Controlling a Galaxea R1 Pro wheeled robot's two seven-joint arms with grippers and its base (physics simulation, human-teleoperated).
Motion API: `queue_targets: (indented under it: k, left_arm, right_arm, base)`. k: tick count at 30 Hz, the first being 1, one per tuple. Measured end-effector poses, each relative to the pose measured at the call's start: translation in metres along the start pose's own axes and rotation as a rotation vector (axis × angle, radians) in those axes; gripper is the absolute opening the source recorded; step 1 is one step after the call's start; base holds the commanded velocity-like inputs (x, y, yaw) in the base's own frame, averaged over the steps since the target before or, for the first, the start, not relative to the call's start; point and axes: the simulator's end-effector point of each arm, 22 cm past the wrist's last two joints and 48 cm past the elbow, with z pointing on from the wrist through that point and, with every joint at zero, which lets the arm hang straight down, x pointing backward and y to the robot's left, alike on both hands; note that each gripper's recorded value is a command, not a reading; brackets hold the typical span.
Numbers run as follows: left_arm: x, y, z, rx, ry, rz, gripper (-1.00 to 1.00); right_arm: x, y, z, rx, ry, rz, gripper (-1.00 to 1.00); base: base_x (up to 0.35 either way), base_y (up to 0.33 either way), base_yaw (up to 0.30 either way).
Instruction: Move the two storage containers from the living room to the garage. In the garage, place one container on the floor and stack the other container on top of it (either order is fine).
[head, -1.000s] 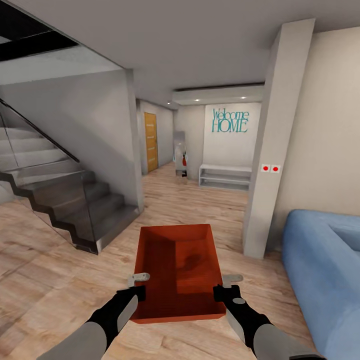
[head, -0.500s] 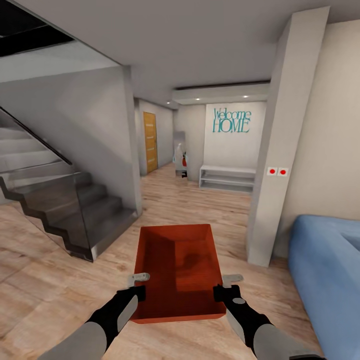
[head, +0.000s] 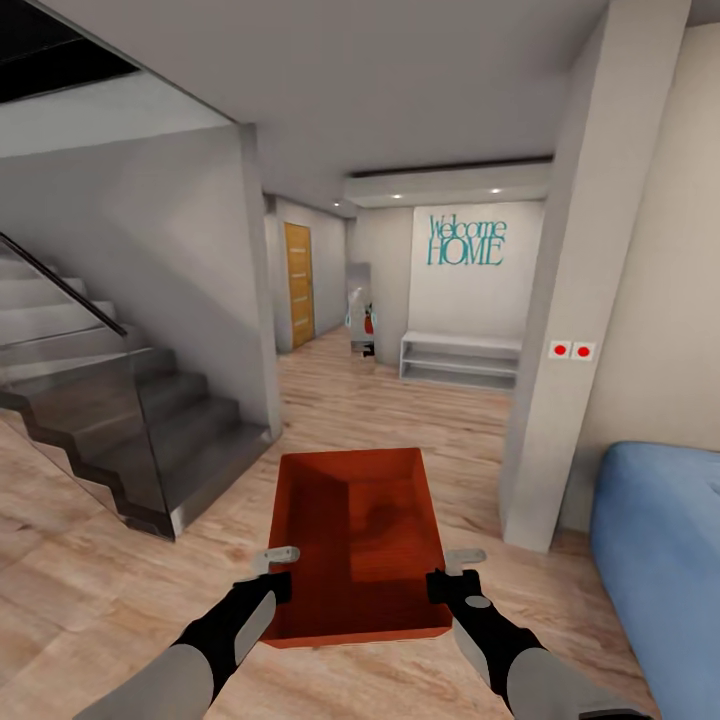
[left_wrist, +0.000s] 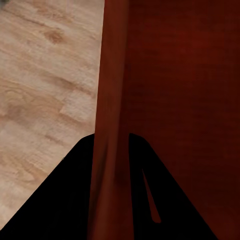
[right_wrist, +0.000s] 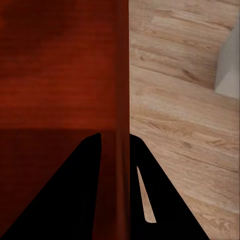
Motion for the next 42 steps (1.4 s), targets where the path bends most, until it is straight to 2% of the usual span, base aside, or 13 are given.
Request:
queue_targets:
  k: [42]
  left_arm:
    - [0.0005,-0.0013,0.0,0.0,-0.002,-0.002,-1.0]
  right_arm:
    - [-0.0005,-0.0014,0.0001,0.0,-0.002,-0.002,-1.0]
  base:
    - [0.322,0.0,0.0]
